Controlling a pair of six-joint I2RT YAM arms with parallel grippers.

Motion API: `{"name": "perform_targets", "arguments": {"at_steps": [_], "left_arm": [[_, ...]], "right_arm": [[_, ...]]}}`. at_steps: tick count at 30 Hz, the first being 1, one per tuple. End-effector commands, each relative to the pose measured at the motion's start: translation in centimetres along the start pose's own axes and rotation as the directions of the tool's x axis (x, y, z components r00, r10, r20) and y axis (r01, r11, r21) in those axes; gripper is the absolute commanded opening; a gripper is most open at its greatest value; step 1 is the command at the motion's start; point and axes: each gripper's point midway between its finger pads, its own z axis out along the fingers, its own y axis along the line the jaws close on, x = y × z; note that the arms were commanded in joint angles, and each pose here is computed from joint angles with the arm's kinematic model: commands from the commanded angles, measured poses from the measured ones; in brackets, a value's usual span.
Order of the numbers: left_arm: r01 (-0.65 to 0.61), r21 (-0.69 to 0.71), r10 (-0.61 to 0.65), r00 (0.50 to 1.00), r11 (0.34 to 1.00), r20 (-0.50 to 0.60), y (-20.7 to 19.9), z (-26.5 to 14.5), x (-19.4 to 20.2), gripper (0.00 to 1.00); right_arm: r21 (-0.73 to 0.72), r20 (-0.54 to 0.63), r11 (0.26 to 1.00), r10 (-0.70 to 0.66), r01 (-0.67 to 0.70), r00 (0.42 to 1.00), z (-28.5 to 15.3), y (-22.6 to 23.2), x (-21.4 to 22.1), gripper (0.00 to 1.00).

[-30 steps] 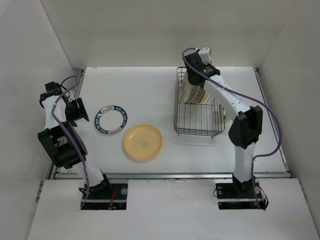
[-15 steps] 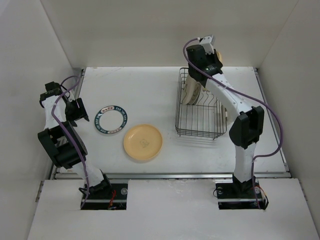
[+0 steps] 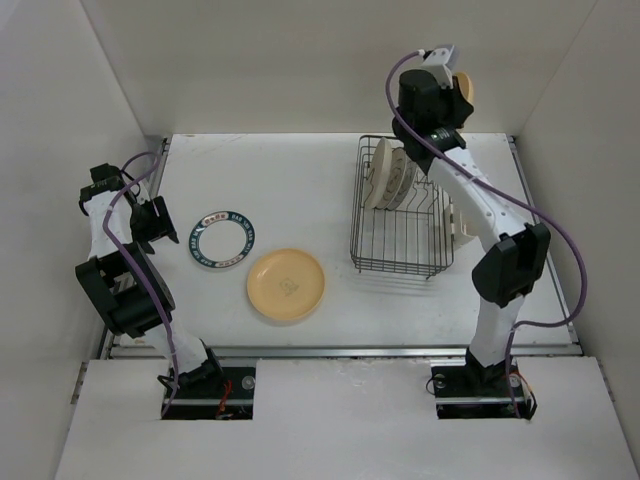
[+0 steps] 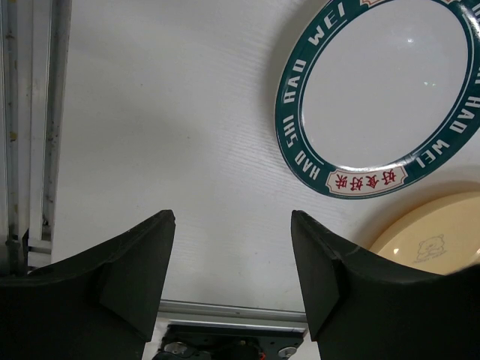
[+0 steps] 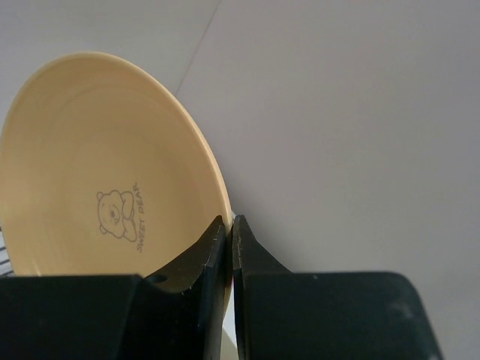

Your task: Unload the plates from the dish rack

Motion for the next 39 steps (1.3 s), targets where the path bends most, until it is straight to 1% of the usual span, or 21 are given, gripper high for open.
{"name": "perform_targets", "arguments": {"at_steps": [1,4,6,9,10,11,12,13,14,15,17,18,19,22,24,25,31,33,35,38,39], "left_arm": [[-0.01,0.005,0.01,1.0,1.0,0.019,-0.1,-1.3,-0.6,0.6],[-0.012,0.004,0.012,0.999,1.0,0.03,-0.1,-1.6,-0.6,0.6],[-0.012,0.004,0.012,0.999,1.0,0.03,-0.1,-1.6,-0.6,0.6],[-0.009,-0.004,0.009,1.0,1.0,0.01,0.1,-1.3,-0.3,0.6],[0.002,-0.004,-0.002,1.0,1.0,0.02,0.0,-1.5,-0.7,0.6],[0.0,-0.005,0.0,1.0,1.0,0.029,0.0,-1.7,-0.9,0.6],[0.004,0.005,-0.004,1.0,1.0,0.011,-0.2,-1.5,-0.6,0.6],[0.002,0.005,-0.002,1.0,1.0,0.021,-0.2,-1.7,-1.0,0.6],[0.012,0.006,-0.013,1.0,1.0,0.012,-0.2,-1.7,-0.7,0.6],[0.011,0.005,-0.011,1.0,1.0,0.021,-0.3,-1.9,-1.0,0.6],[0.011,0.005,-0.011,1.0,1.0,0.021,-0.3,-1.9,-1.0,0.6],[0.009,-0.006,-0.009,0.999,1.0,0.031,-0.1,-2.2,-1.1,0.6],[0.0,-0.006,0.0,1.0,1.0,0.031,-0.1,-2.2,-1.1,0.6],[-0.007,-0.024,0.007,1.0,1.0,0.019,0.2,-2.4,-0.6,0.6],[-0.016,-0.035,0.017,1.0,0.999,0.018,0.4,-2.4,-0.6,0.6],[-0.016,-0.035,0.016,1.0,0.999,0.017,0.4,-2.4,-0.3,0.6],[-0.024,-0.034,0.024,1.0,0.999,0.007,0.5,-2.3,0.0,0.6],[-0.024,-0.034,0.024,1.0,0.999,0.007,0.5,-2.3,0.0,0.6],[-0.022,-0.034,0.022,1.0,0.999,-0.002,0.5,-2.1,0.3,0.6],[-0.024,-0.034,0.024,1.0,0.999,0.007,0.5,-2.0,0.1,0.6],[-0.024,-0.034,0.024,1.0,0.999,0.007,0.5,-2.0,0.1,0.6]], "right_arm": [[0.066,0.045,0.975,0.211,-0.213,0.977,-0.7,-6.5,-4.3,0.0],[0.048,0.068,0.962,0.264,-0.268,0.962,-1.2,-8.8,-5.6,0.0],[-0.049,0.106,0.96,0.281,-0.277,0.954,-2.8,-8.6,-6.8,0.0],[-0.221,0.15,0.957,0.226,-0.191,0.962,-6.1,-5.5,-7.3,0.0],[-0.276,0.154,0.939,0.255,-0.207,0.955,-7.3,-5.0,-7.7,0.0],[-0.34,0.148,0.93,0.195,-0.135,0.97,-8.4,-3.2,-6.6,0.0],[-0.486,0.16,0.865,0.233,-0.129,0.959,-11.1,-1.3,-7.6,0.0],[-0.582,0.101,0.789,0.308,-0.195,0.946,-12.7,0.3,-7.7,0.0],[-0.669,0.069,0.719,0.315,-0.19,0.947,-14.0,1.8,-7.5,0.0],[-0.831,0.048,0.542,0.302,-0.13,0.952,-17.7,4.7,-7.2,0.0],[-0.939,0.021,0.335,0.272,-0.075,0.962,-21.4,8.1,-5.5,0.0],[-0.994,0.012,0.108,0.231,-0.014,0.973,-25.8,10.6,-3.6,0.0],[-1.0,0.014,0.004,0.2,0.014,0.98,-28.0,12.0,-2.3,0.0],[-0.98,-0.001,-0.198,0.092,0.017,0.996,-32.4,15.1,1.5,0.0],[-0.966,-0.004,-0.259,0.015,0.0,1.0,-33.9,17.4,3.9,0.0],[-0.948,-0.013,-0.318,-0.01,-0.016,1.0,-34.9,17.8,4.7,0.0],[-0.916,-0.032,-0.387,-0.183,-0.102,0.983,-36.6,21.7,11.3,0.0],[-0.915,-0.024,-0.382,-0.264,-0.127,0.964,-37.1,22.7,14.1,0.0],[-0.914,-0.009,-0.384,-0.298,-0.128,0.955,-37.4,23.2,15.6,0.02],[-0.928,0.006,-0.352,-0.333,-0.118,0.943,-37.1,23.6,17.4,0.22],[-0.933,0.012,-0.342,-0.332,-0.108,0.943,-37.3,23.6,17.5,0.43]]}}
